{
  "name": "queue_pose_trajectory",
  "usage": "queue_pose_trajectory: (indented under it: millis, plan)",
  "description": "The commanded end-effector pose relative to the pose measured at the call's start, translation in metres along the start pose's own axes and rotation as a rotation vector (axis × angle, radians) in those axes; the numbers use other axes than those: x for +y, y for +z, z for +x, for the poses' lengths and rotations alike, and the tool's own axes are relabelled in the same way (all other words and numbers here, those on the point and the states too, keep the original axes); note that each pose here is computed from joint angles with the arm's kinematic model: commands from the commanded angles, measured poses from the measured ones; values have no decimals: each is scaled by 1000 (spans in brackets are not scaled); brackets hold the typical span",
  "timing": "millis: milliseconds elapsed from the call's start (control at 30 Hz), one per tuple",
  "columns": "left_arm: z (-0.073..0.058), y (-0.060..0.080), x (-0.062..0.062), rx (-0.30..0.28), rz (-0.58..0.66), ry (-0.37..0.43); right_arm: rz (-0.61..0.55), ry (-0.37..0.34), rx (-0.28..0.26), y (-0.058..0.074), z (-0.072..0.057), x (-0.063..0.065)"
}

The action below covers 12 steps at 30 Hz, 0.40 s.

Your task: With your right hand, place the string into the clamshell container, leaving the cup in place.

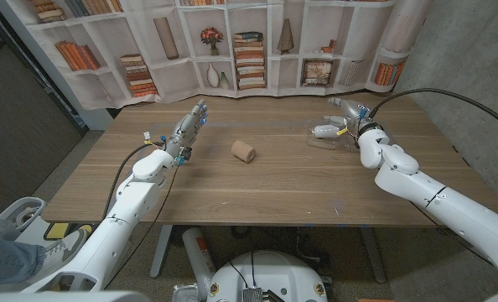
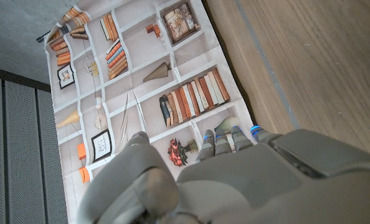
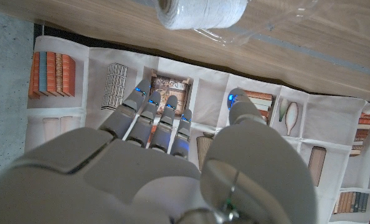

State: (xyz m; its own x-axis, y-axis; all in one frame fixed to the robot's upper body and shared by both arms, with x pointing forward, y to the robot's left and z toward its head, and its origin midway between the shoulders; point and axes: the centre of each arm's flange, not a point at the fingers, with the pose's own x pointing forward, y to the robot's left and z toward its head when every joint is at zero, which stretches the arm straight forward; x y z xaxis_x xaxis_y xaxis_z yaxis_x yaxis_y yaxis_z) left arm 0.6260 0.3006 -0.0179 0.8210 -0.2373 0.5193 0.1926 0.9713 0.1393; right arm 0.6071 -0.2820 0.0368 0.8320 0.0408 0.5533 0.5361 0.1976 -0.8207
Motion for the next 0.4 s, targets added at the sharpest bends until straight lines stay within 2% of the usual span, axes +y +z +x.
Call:
queue_pose_trajectory:
  millis: [33,267,400]
  plan:
    - [-2,0,-1,-8,-4,4,17,-45,-17,3,0,-20]
    - [-5,-1,0,-5,-6,5,8,-56,-19,6,-2,-26]
    - [-7,-4,1,-4,-7,1,8,-53,-17,7,-3,-25]
